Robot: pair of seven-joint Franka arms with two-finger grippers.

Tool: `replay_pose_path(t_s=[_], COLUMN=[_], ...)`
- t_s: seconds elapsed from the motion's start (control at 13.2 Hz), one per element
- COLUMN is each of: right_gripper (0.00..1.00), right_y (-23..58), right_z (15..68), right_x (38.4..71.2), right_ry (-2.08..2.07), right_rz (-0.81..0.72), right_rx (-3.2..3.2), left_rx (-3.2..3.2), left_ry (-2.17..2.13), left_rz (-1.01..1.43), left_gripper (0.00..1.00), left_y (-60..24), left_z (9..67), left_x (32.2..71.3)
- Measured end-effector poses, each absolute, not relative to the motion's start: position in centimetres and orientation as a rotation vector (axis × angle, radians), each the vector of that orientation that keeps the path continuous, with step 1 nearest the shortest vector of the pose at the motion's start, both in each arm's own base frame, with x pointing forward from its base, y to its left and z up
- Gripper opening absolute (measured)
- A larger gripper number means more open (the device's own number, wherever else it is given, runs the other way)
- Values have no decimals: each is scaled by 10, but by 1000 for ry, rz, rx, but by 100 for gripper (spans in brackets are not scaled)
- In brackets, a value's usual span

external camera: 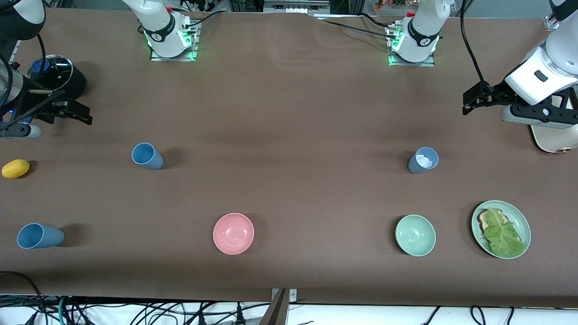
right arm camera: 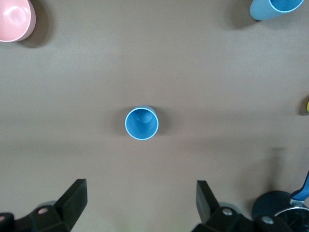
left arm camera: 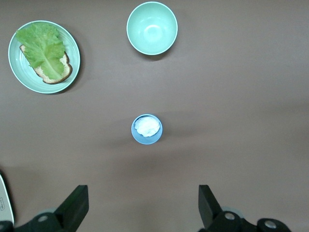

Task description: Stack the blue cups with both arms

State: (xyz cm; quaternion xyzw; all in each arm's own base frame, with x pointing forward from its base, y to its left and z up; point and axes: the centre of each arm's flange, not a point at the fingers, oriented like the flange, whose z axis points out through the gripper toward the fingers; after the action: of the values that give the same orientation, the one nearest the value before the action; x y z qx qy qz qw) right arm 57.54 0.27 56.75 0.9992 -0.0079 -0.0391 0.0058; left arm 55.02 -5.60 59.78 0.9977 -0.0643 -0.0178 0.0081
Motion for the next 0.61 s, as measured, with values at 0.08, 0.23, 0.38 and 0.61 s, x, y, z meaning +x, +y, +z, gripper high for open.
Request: replay_pose_path(t_s=[0.08, 0.23, 0.38, 0.61], right_gripper=[100, 100, 100, 100], right_y=[3, 3, 3, 3], right_z=[567, 567, 567, 567], right_x=[575, 575, 575, 575], right_ry=[-25, -24, -24, -24], right_rz=[-122, -122, -122, -122], right_rx=[3128, 3128, 3128, 3128], left_rx=[3119, 3119, 3120, 3121], left_ry=[-200, -195, -183, -173], left_rz=[-55, -52, -49, -59], left_gripper=[100, 100, 100, 100], left_y=[-56, -54, -50, -46], left_z=[598, 599, 600, 601], left_x=[550, 550, 550, 548])
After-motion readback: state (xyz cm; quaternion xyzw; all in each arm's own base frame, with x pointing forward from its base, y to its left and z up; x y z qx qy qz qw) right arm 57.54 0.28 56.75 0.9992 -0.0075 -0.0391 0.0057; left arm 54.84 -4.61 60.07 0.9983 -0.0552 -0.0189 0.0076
